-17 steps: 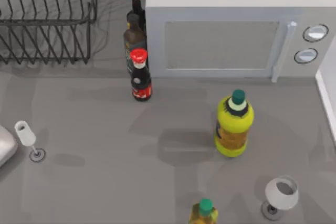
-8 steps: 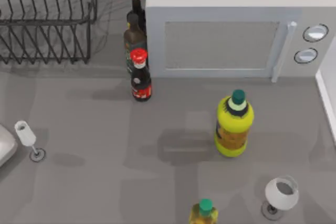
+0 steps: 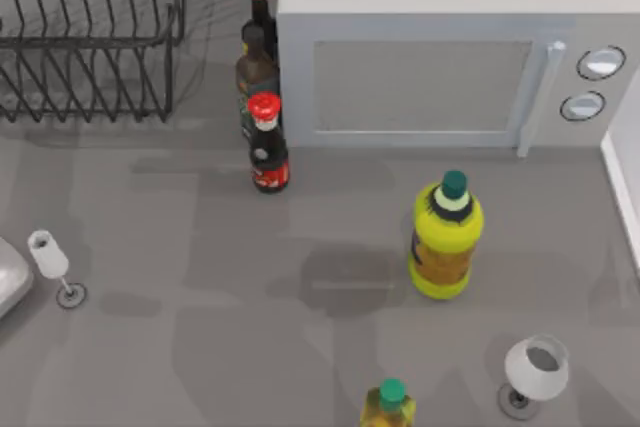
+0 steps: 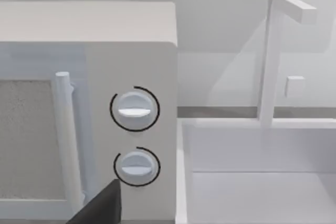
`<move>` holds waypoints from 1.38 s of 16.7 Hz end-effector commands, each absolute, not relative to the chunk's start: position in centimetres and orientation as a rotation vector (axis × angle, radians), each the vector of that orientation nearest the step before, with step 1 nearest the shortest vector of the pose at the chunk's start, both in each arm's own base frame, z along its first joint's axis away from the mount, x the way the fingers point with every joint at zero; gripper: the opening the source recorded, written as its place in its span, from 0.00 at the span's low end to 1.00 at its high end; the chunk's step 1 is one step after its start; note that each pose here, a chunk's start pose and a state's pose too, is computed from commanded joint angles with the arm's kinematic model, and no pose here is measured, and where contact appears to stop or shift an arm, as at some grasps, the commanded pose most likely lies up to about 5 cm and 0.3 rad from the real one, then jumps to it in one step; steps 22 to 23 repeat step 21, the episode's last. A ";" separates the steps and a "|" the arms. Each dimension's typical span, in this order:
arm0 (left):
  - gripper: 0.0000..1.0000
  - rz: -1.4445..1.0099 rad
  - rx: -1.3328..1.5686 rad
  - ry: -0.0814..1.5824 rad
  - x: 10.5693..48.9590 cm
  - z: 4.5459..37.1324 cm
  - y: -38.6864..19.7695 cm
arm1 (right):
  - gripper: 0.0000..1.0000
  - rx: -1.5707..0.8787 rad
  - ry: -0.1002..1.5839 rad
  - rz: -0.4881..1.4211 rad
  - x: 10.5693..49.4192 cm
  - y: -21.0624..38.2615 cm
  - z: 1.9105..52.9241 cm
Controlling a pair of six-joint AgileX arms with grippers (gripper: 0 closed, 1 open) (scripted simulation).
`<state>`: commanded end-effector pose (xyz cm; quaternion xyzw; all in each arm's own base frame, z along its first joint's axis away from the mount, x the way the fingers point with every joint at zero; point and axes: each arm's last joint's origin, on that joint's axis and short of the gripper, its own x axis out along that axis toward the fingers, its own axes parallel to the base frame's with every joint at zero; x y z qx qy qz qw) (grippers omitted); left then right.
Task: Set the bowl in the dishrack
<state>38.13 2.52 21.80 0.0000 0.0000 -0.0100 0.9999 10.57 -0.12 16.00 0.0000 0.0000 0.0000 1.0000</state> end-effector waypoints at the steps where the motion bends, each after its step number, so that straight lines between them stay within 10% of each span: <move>1: 0.00 -0.020 0.000 0.000 38.1 21.8 2.5 | 1.00 0.000 0.000 0.000 10.6 -0.1 16.0; 15: 0.98 -0.020 0.000 0.000 38.1 21.8 2.5 | 1.00 0.000 0.000 0.000 10.6 -0.1 16.0; 23: 1.00 -0.020 0.000 0.000 38.1 21.8 2.5 | 1.00 0.000 0.000 0.000 10.6 -0.1 16.0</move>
